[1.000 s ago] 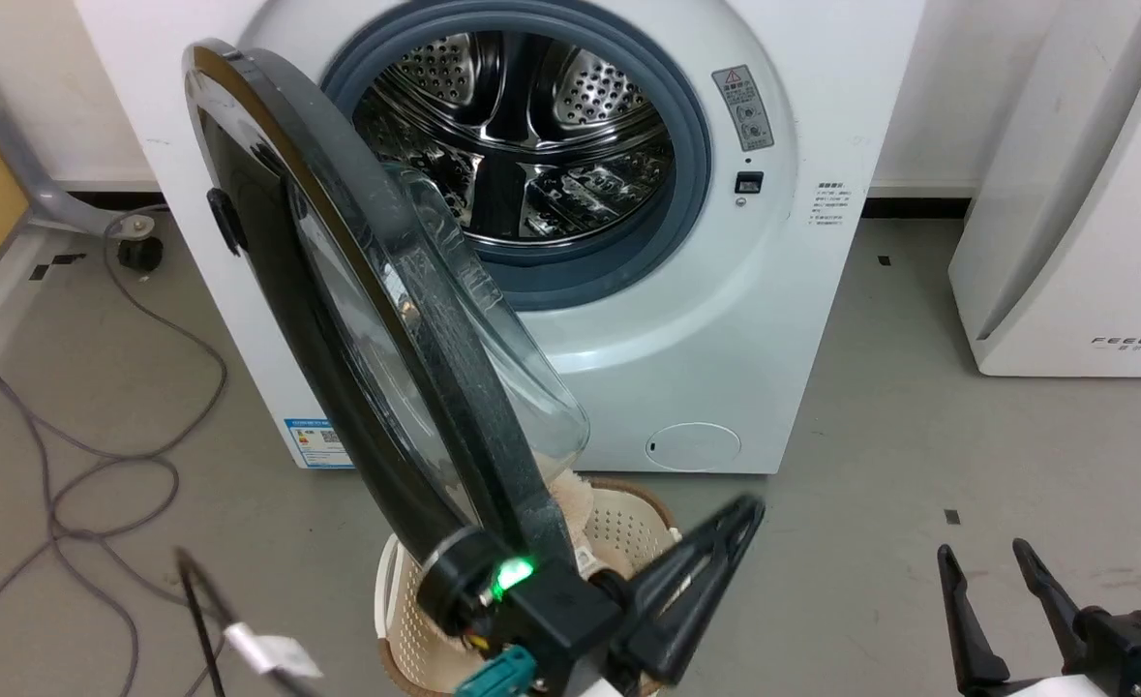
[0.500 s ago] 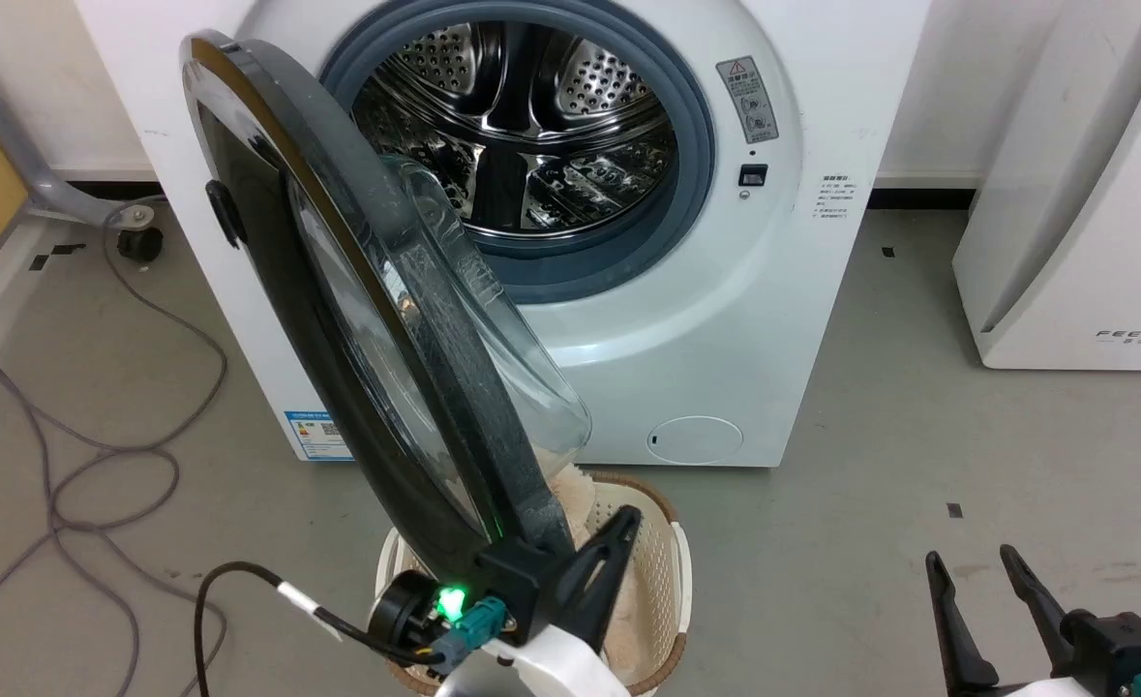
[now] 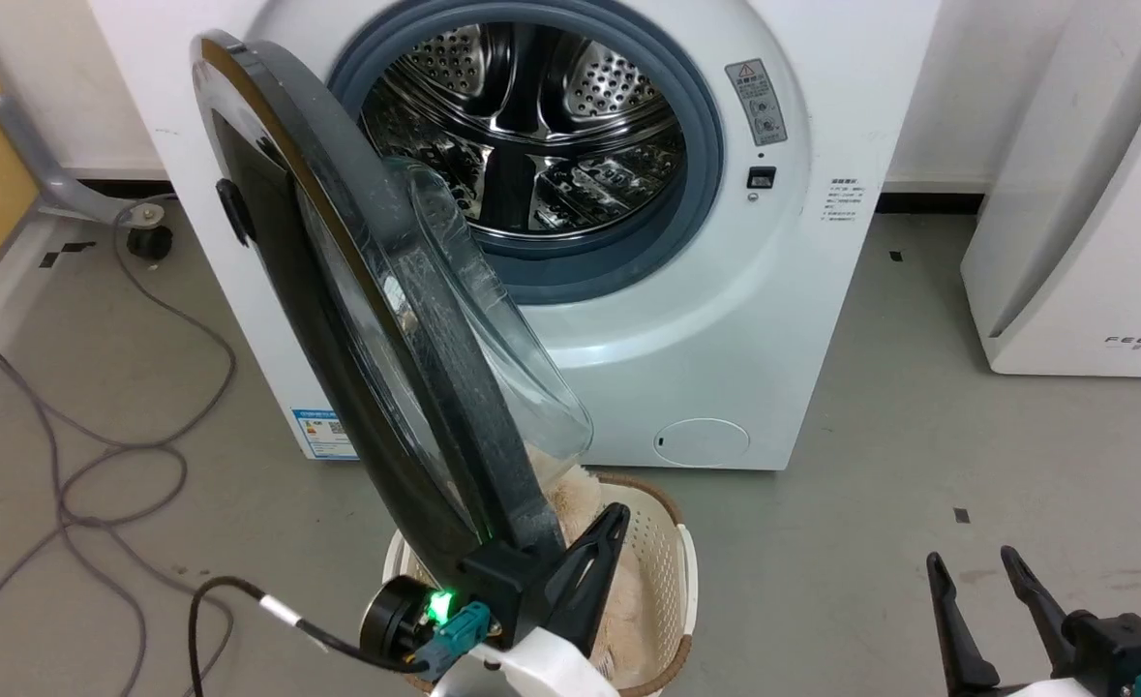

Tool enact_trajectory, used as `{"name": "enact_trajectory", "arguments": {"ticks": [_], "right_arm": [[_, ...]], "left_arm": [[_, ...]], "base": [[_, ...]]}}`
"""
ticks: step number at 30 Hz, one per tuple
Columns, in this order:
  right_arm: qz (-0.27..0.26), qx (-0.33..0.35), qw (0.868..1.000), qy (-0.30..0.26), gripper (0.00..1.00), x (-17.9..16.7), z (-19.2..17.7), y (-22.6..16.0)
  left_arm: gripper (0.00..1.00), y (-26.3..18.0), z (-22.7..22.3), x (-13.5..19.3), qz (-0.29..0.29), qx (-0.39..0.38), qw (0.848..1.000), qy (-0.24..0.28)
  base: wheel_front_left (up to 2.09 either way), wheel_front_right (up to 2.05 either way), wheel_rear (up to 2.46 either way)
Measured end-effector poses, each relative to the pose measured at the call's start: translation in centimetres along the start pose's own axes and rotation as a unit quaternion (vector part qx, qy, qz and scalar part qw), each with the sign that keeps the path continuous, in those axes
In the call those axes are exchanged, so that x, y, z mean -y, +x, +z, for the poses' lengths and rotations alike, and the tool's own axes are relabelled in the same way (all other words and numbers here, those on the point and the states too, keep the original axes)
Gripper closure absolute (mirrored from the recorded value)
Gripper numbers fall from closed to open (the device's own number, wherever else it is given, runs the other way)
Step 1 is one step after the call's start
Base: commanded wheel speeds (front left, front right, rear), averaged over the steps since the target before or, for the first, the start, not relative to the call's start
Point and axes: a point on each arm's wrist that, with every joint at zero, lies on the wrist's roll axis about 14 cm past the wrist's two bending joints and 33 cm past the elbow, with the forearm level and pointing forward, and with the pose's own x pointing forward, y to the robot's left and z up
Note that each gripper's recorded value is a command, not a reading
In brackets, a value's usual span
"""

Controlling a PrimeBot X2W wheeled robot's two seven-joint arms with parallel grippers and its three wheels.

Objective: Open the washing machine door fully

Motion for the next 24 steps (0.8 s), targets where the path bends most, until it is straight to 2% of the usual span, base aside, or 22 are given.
{"name": "enact_trajectory", "arguments": {"ticks": [8,11,17,24], "right_arm": [[0.01,0.0,1.0,0.002,0.0,-0.6,0.0,0.4],[0.013,0.0,1.0,0.004,0.0,-0.8,-0.1,0.7],[0.034,-0.008,0.999,0.002,0.0,-2.1,-0.6,1.4],[0.056,-0.011,0.998,0.0,0.0,-3.5,-0.7,2.3]], "left_arm": [[1.0,-2.1,0.9,-2.0,0.048,0.014,0.999,-0.005],[1.0,-3.1,1.5,-3.4,0.078,0.023,0.997,0.009],[1.0,-5.2,3.9,-6.6,0.147,0.059,0.987,0.029],[1.0,-7.8,4.6,-9.3,0.214,0.071,0.974,0.029]], "base": [[0.0,0.0,0.0],[0.0,0.0,0.0],[0.0,0.0,0.0],[0.0,0.0,0.0]]}}
